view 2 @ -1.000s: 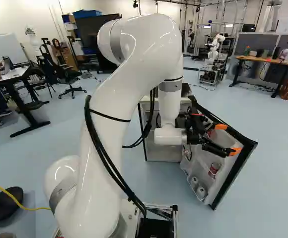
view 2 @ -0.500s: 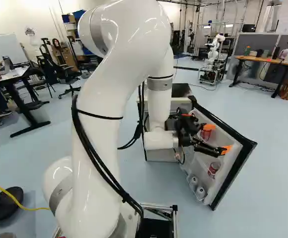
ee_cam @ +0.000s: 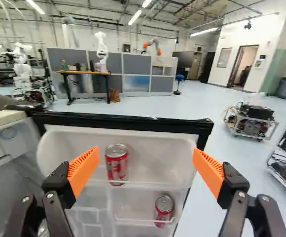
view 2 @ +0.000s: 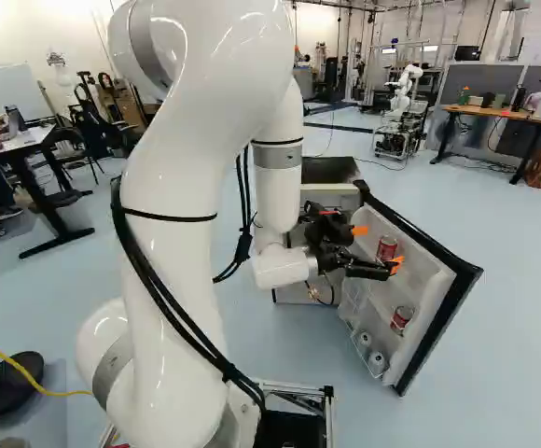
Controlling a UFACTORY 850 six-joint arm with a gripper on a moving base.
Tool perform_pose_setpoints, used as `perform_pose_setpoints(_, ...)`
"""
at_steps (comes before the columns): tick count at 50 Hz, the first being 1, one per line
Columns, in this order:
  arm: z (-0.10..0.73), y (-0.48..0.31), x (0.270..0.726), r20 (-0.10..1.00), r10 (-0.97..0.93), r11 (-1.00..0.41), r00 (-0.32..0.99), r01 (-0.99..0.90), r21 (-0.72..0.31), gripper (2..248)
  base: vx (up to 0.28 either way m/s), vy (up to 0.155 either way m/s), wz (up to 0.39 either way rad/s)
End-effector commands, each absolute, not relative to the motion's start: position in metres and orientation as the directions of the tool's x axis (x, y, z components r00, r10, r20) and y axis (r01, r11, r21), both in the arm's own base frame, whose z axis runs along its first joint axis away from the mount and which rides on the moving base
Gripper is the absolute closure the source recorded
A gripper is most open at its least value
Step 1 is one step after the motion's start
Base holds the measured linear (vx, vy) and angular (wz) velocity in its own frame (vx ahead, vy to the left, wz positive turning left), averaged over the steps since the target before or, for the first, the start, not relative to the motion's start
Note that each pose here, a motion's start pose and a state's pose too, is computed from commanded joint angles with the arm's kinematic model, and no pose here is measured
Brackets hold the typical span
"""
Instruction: Grab a drink from the fridge
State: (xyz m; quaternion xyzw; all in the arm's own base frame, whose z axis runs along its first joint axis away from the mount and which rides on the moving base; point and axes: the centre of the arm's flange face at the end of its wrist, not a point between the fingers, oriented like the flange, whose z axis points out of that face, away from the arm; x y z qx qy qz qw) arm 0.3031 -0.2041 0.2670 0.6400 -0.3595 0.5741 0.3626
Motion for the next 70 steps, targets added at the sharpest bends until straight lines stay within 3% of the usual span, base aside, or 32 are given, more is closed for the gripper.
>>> perform_pose_setpoints(33,0.27,-0.14,0.303,0.991,-0.045,-0.766,0.123,-0.641,0.044,3,0.0,0.0,0.0)
perform_pose_setpoints(70,0.234,-0.123,0.315,0.976,-0.072,-0.888,0.206,-0.459,0.032,3,0.0,0.0,0.0)
